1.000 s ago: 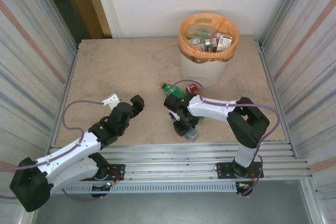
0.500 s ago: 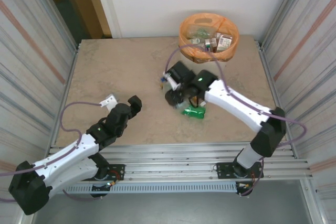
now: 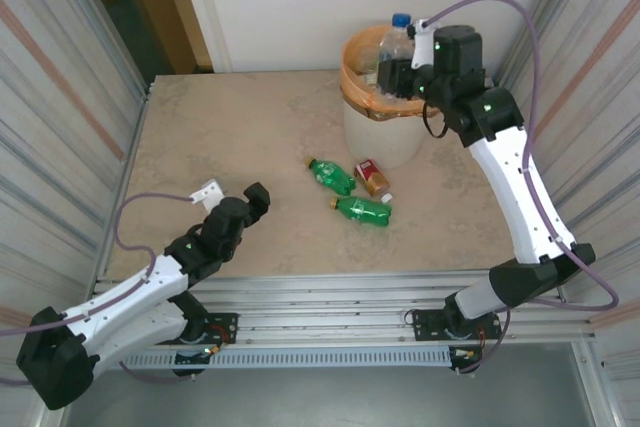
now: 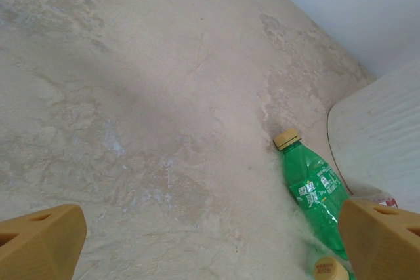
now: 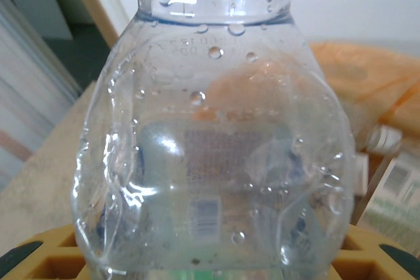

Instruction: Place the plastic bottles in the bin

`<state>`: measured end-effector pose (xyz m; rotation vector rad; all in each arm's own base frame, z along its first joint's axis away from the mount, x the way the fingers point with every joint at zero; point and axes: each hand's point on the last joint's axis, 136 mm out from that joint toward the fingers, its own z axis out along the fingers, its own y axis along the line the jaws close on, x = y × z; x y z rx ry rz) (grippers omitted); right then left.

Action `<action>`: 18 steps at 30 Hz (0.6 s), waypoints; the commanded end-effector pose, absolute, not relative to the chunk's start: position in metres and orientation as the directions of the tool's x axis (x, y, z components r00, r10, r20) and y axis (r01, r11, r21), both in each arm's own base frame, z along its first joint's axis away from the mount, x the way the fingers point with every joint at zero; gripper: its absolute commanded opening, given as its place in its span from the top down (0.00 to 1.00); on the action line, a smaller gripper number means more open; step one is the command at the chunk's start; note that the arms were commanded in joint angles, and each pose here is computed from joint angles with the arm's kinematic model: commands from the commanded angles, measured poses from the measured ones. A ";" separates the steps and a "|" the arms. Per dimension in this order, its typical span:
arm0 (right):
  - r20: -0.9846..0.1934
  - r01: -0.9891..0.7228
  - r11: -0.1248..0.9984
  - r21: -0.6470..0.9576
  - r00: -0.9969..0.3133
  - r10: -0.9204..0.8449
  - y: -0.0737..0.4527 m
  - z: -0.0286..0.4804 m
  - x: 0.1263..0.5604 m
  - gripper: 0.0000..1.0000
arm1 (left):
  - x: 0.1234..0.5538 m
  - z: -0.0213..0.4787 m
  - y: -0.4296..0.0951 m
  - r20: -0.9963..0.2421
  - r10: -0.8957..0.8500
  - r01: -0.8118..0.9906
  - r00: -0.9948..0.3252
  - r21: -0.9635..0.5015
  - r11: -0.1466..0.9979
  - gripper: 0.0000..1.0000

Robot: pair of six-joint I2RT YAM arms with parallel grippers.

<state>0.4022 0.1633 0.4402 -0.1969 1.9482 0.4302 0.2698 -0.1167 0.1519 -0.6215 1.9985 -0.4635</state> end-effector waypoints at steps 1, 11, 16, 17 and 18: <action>-0.925 -0.356 0.901 0.247 -0.365 0.109 0.158 0.459 0.430 0.89 | 0.275 0.159 -0.112 -0.708 -0.593 -0.247 -0.383 -0.540 0.805 0.01; -0.880 -0.373 0.896 0.241 -0.472 0.039 0.148 0.431 0.489 0.89 | 0.279 0.163 -0.118 -0.715 -0.571 -0.225 -0.404 -0.527 0.820 0.01; -0.861 -0.398 0.902 0.166 -0.505 -0.064 0.148 0.406 0.497 0.88 | 0.280 0.159 -0.119 -0.708 -0.570 -0.225 -0.418 -0.527 0.819 0.01; -0.856 -0.404 0.903 0.149 -0.510 -0.087 0.147 0.401 0.497 0.87 | 0.281 0.160 -0.119 -0.708 -0.570 -0.224 -0.418 -0.528 0.819 0.01; -0.849 -0.407 0.903 0.138 -0.518 -0.103 0.147 0.396 0.497 0.87 | 0.281 0.161 -0.119 -0.707 -0.572 -0.222 -0.417 -0.531 0.818 0.01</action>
